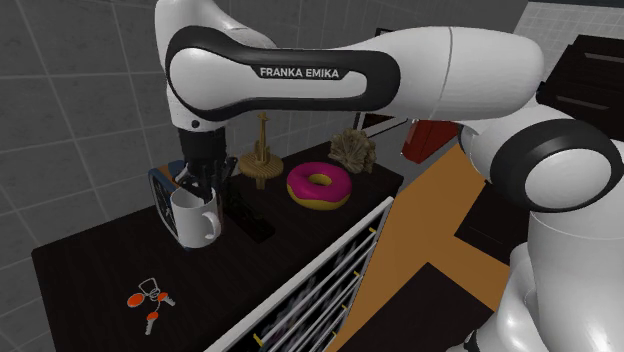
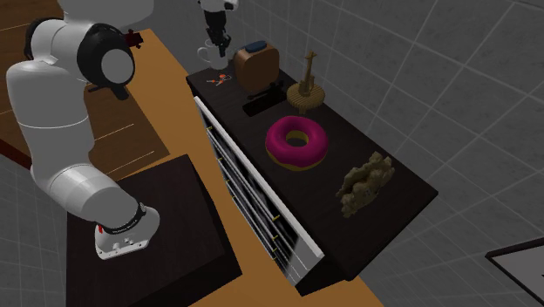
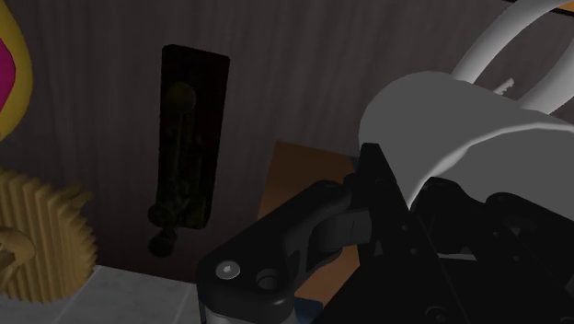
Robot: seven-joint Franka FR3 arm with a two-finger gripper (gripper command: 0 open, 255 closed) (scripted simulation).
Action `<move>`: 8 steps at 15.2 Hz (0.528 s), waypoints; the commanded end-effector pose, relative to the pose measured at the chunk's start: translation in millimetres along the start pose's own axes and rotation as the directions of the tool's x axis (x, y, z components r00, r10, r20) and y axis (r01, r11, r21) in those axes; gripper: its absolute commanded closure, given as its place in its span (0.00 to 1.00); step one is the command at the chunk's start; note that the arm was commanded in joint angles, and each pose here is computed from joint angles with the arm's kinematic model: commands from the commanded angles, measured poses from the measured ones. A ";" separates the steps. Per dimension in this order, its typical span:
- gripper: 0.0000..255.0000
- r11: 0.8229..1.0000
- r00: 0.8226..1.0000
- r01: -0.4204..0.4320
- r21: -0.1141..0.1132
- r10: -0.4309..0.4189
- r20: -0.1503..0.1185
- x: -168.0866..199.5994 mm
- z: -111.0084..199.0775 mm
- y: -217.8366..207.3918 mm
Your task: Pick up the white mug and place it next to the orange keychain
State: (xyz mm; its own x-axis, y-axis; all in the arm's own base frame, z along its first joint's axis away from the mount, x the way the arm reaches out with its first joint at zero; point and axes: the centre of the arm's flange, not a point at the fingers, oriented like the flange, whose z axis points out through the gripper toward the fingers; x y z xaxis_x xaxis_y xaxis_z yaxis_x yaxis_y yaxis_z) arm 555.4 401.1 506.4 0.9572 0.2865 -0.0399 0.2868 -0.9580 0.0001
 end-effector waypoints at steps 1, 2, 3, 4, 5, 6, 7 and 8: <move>1.00 1.000 1.000 0.000 0.000 0.000 -0.001 1.2 10.5 -0.9; 1.00 1.000 1.000 0.000 0.000 0.000 -0.001 1.4 15.8 -0.9; 1.00 1.000 1.000 0.000 0.000 0.000 -0.001 1.7 21.1 -0.9; 1.00 1.000 1.000 0.000 0.000 0.000 -0.001 1.9 26.4 -0.9; 1.00 1.000 1.000 0.000 0.000 0.000 -0.001 2.1 31.6 -0.9; 1.00 1.000 1.000 0.000 0.000 0.000 -0.001 2.3 36.9 -0.9; 1.00 1.000 1.000 0.000 0.000 0.000 -0.001 2.5 42.2 -0.9; 1.00 1.000 1.000 0.000 0.000 0.000 -0.001 2.7 47.5 -0.9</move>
State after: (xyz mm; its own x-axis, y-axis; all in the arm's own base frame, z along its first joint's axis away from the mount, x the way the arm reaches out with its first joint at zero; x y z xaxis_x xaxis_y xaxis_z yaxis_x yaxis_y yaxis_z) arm 556.5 402.0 464.2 0.9573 0.2864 -0.0399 0.2866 -0.9580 0.0001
